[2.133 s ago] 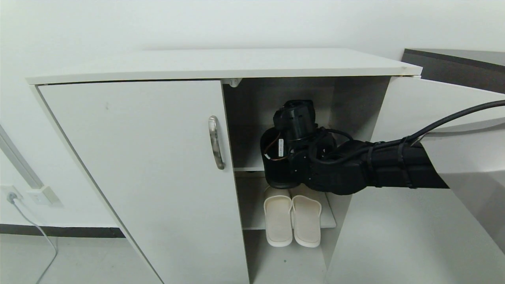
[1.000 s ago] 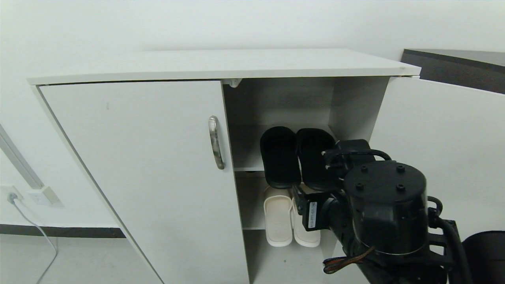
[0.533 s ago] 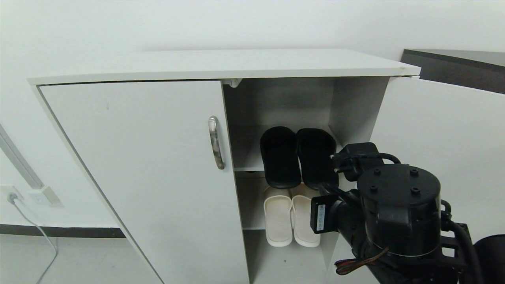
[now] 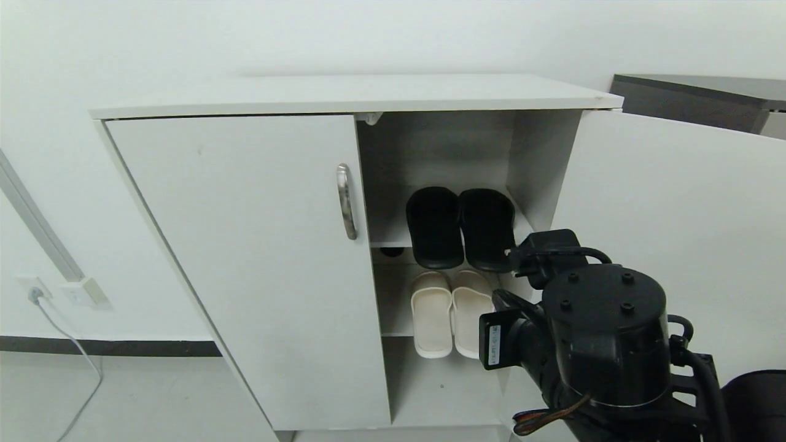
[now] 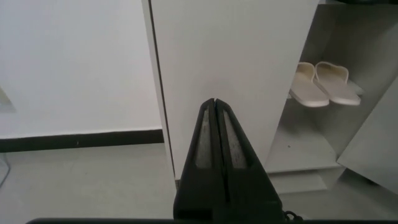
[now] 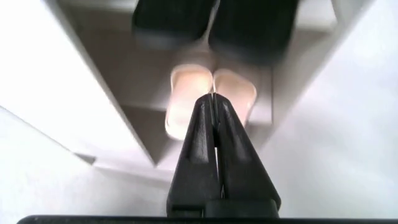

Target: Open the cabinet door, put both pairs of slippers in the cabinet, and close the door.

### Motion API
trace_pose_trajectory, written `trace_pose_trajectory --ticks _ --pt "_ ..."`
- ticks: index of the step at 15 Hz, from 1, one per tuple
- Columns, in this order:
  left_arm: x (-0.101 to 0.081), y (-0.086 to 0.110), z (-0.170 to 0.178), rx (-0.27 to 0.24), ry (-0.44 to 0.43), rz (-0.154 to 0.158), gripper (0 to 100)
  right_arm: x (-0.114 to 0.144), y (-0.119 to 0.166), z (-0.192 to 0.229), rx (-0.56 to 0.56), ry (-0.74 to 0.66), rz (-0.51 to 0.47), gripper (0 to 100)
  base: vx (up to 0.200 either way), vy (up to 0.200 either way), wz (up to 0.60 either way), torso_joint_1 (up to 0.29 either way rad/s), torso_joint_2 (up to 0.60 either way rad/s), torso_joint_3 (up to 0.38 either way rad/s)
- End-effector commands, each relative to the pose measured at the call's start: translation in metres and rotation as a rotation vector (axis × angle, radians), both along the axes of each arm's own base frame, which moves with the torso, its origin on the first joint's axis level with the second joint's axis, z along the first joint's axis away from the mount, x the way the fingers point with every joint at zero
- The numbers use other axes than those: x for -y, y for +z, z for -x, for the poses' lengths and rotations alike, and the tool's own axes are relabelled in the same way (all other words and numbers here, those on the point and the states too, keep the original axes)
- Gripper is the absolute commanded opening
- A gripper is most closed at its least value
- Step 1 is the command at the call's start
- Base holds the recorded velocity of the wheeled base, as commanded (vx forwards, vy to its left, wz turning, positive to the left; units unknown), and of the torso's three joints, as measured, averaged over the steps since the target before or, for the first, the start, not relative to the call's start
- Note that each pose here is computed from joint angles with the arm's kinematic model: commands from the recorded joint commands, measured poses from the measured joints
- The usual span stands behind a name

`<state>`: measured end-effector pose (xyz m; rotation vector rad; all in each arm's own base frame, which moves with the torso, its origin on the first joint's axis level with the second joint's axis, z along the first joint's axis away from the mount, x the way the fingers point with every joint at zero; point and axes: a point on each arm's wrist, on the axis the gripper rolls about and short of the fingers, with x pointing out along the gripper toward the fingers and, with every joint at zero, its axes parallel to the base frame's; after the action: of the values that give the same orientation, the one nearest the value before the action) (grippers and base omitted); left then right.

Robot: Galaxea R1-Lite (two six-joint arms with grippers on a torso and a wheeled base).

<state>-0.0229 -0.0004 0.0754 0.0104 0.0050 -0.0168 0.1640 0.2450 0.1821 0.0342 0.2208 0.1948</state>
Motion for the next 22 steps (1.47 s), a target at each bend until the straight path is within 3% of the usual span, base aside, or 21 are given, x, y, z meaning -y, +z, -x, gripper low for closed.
trace_pose_trajectory --ticks 1,16,22 --pt "0.0 0.0 0.0 0.001 0.0 0.0 0 -0.002 -0.003 -0.001 -0.005 0.002 0.008 0 -0.2 0.0 0.0 0.002 0.0 0.002" --pt "0.0 0.0 0.0 0.0 0.001 0.004 0 0.002 -0.013 -0.003 -0.025 -0.008 0.04 0 -0.2 0.0 0.0 0.003 0.0 0.003" --pt "0.0 0.0 0.0 -0.001 0.001 0.004 0 0.003 -0.017 -0.002 -0.031 -0.002 0.062 0 0.0 0.0 0.0 0.0 0.0 0.0"
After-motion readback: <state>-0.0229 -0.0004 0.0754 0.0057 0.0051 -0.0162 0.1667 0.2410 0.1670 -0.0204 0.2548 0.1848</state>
